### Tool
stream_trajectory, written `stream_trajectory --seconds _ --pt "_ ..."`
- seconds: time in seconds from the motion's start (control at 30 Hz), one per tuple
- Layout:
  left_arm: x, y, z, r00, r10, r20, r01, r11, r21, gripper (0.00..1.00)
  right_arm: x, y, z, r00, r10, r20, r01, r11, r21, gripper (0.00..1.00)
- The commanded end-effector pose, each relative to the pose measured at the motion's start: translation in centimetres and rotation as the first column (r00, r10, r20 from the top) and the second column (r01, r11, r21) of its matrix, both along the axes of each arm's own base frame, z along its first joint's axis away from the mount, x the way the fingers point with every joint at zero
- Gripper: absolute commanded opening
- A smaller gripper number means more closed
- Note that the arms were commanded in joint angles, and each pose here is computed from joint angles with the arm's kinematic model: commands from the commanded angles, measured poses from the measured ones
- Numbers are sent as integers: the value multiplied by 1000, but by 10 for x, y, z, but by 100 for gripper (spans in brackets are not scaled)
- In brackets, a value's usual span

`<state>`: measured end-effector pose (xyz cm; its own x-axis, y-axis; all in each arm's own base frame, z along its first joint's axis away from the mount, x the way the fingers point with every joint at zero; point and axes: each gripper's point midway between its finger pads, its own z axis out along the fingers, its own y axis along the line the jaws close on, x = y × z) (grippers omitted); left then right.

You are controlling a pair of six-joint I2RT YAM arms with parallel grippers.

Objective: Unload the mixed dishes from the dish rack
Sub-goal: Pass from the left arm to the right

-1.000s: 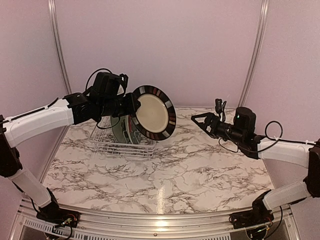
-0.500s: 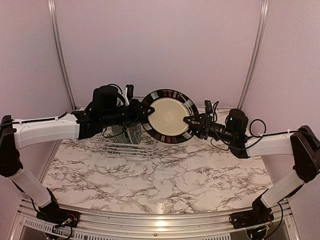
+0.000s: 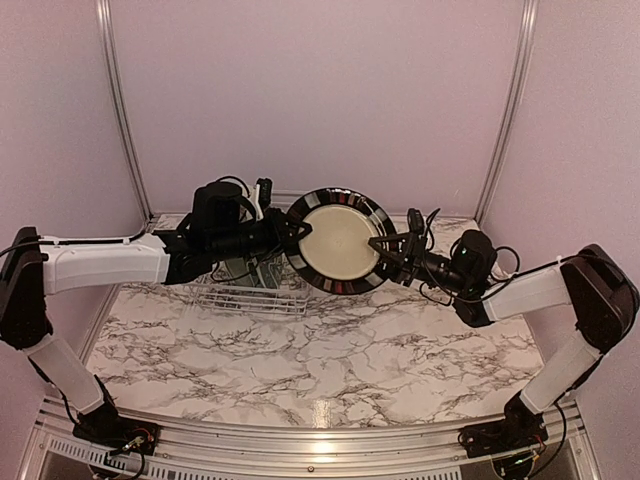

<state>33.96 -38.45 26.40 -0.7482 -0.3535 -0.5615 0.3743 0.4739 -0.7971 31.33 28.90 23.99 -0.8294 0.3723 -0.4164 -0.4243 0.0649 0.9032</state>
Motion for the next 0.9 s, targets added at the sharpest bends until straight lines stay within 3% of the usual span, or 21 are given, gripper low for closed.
stream_trajectory --seconds 0.0,0.1,0.3,0.47,0.63,0.77,0.83,0.87 --pt "1 16 75 979 66 194 -44 992 -116 0 -2 0 12 999 -2 46 2 1000 19 61" --pt "1 20 75 976 75 203 -55 993 -102 0 0 2 12 999 -3 46 3 1000 15 62" --pt "-1 14 74 978 48 203 -25 993 -115 0 2 4 19 999 11 48 -14 998 65 46" --pt "-3 8 75 979 18 203 7 992 -122 0 5 6 19 999 9 48 -12 998 62 43" --pt "-3 2 69 981 -10 193 34 992 -119 0 5 5 19 999 3 55 -7 998 65 27" --pt "-3 2 66 981 -15 192 35 994 -103 0 6 1 21 998 -13 54 9 997 80 5" --pt "-2 4 64 981 -7 192 25 995 -93 7 6 -3 23 998 -21 57 16 995 96 0" --pt "-1 5 64 982 0 191 18 996 -88 19 6 -5 25 998 -25 60 19 994 104 0"
